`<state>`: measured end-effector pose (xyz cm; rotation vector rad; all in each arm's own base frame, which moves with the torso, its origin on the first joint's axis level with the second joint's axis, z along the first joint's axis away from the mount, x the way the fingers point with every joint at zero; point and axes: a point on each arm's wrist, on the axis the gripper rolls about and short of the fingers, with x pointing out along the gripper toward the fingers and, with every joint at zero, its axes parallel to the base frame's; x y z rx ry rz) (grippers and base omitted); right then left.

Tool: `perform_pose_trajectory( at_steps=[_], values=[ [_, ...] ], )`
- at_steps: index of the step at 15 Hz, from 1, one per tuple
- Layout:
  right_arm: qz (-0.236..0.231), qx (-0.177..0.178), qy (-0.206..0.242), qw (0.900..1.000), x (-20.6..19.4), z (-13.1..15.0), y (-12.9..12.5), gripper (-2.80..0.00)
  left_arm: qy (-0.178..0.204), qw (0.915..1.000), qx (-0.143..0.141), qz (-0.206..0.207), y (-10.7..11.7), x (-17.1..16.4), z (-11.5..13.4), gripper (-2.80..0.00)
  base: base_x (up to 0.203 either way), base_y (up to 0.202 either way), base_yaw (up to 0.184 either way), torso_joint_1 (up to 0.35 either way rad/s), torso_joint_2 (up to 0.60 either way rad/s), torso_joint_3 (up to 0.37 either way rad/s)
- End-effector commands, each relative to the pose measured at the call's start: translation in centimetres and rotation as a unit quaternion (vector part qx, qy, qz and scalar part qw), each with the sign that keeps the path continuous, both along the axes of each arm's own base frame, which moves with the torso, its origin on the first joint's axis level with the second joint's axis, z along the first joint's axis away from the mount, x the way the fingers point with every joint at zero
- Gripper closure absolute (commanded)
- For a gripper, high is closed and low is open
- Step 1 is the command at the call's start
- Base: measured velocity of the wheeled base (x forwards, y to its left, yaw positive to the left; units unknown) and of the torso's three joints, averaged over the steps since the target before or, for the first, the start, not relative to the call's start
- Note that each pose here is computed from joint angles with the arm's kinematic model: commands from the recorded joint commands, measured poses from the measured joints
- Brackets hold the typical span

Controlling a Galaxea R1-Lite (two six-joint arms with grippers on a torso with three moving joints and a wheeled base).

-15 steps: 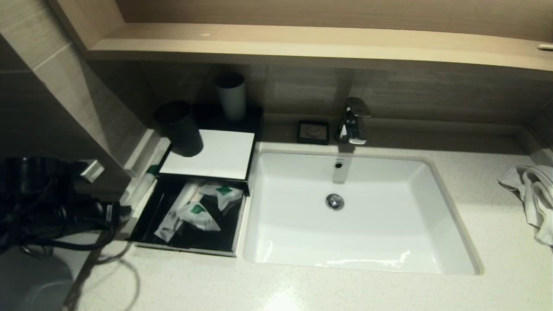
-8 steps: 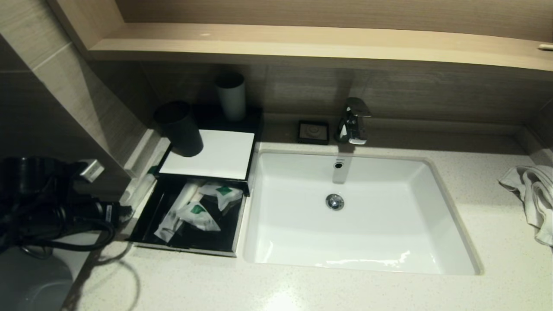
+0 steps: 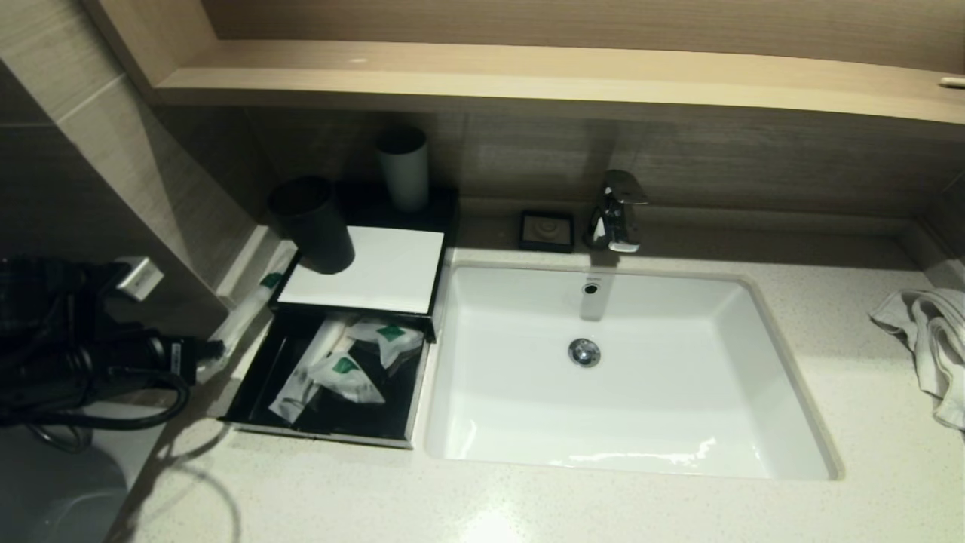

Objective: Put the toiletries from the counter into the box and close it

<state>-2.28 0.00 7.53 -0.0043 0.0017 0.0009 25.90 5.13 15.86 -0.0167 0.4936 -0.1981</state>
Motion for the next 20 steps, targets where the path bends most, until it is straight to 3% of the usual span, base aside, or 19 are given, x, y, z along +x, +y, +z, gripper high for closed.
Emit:
perform_pose_trajectory(
  at_steps=[1, 13, 20],
  values=[
    [0.0, 0.0, 0.0, 1.0, 0.0, 0.0, 0.0, 0.0, -0.021, 0.9998, 0.005, -0.001, -0.2, -0.9, 1.1, 0.0, 0.0, 0.0, 0.0, 0.0, 0.0, 0.0],
    [0.0, 0.0, 0.0, 1.0, 0.0, 0.0, 0.0, 0.0, -0.043, 0.9986, 0.003, 0.032, 0.1, -3.8, 2.5, 0.0, 0.0, 0.0, 0.0, 0.0, 0.0, 0.0],
    [0.0, 0.0, 0.0, 1.0, 0.0, 0.0, 0.0, 0.0, -0.019, 0.9984, -0.021, 0.05, -0.7, -7.8, 4.3, 0.0, 0.0, 0.0, 0.0, 0.0, 0.0, 0.0]
  ],
)
